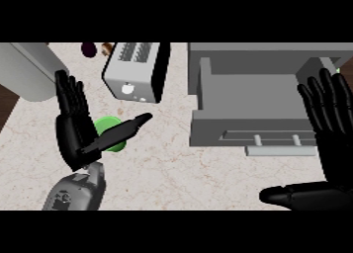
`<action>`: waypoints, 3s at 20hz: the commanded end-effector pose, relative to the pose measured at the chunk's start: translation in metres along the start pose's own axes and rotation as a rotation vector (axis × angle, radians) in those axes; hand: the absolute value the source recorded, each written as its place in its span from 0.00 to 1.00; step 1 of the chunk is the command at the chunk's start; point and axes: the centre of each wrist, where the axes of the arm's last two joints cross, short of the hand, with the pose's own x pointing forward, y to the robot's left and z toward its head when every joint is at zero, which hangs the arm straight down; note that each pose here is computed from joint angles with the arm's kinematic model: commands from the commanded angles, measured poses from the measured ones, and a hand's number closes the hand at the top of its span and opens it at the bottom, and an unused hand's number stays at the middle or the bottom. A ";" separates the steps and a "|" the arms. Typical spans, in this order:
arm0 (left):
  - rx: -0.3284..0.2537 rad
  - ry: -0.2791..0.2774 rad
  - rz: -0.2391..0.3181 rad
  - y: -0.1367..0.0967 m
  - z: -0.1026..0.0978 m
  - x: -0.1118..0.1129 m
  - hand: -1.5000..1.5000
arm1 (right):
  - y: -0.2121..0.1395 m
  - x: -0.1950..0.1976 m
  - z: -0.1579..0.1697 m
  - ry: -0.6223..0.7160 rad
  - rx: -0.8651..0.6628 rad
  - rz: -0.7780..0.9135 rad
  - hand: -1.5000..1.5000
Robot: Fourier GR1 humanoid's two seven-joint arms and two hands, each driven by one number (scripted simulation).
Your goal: Pick up the cup, place it into the drawer and close the drawer
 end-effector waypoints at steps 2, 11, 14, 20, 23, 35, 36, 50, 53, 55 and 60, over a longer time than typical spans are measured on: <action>0.036 0.050 -0.030 0.017 0.019 -0.023 0.00 | -0.009 -0.011 -0.008 0.008 0.010 0.011 0.00; 0.096 0.089 -0.057 0.037 0.027 -0.054 0.00 | 0.021 -0.016 -0.004 -0.011 -0.002 0.002 0.00; 0.103 0.119 -0.079 0.036 0.031 -0.078 0.00 | -0.001 0.006 -0.013 -0.008 0.011 -0.006 0.00; 0.089 0.150 -0.061 0.058 0.051 -0.097 0.00 | -0.009 0.015 -0.011 0.016 0.019 0.001 0.00; 0.081 0.146 -0.066 0.054 0.045 -0.101 0.00 | -0.006 0.012 -0.001 0.003 -0.002 0.018 0.00; 0.139 0.168 -0.070 0.080 0.055 -0.145 0.00 | 0.000 -0.006 -0.012 0.001 0.025 0.000 0.00; 0.144 0.153 -0.066 0.081 0.054 -0.146 0.00 | -0.006 -0.010 -0.002 0.000 0.040 -0.020 0.00; 0.127 0.173 -0.061 0.109 0.060 -0.194 0.00 | -0.007 0.002 -0.009 -0.008 0.004 -0.019 0.00; 0.099 0.187 -0.033 0.099 0.042 -0.191 0.00 | -0.011 -0.001 0.012 0.011 0.042 -0.017 0.00; 0.105 0.159 -0.027 0.094 0.047 -0.187 0.00 | 0.000 -0.004 -0.001 0.008 0.030 -0.026 0.00; 0.107 0.167 0.020 0.079 0.044 -0.193 0.00 | -0.010 0.006 -0.010 0.005 0.026 -0.016 0.00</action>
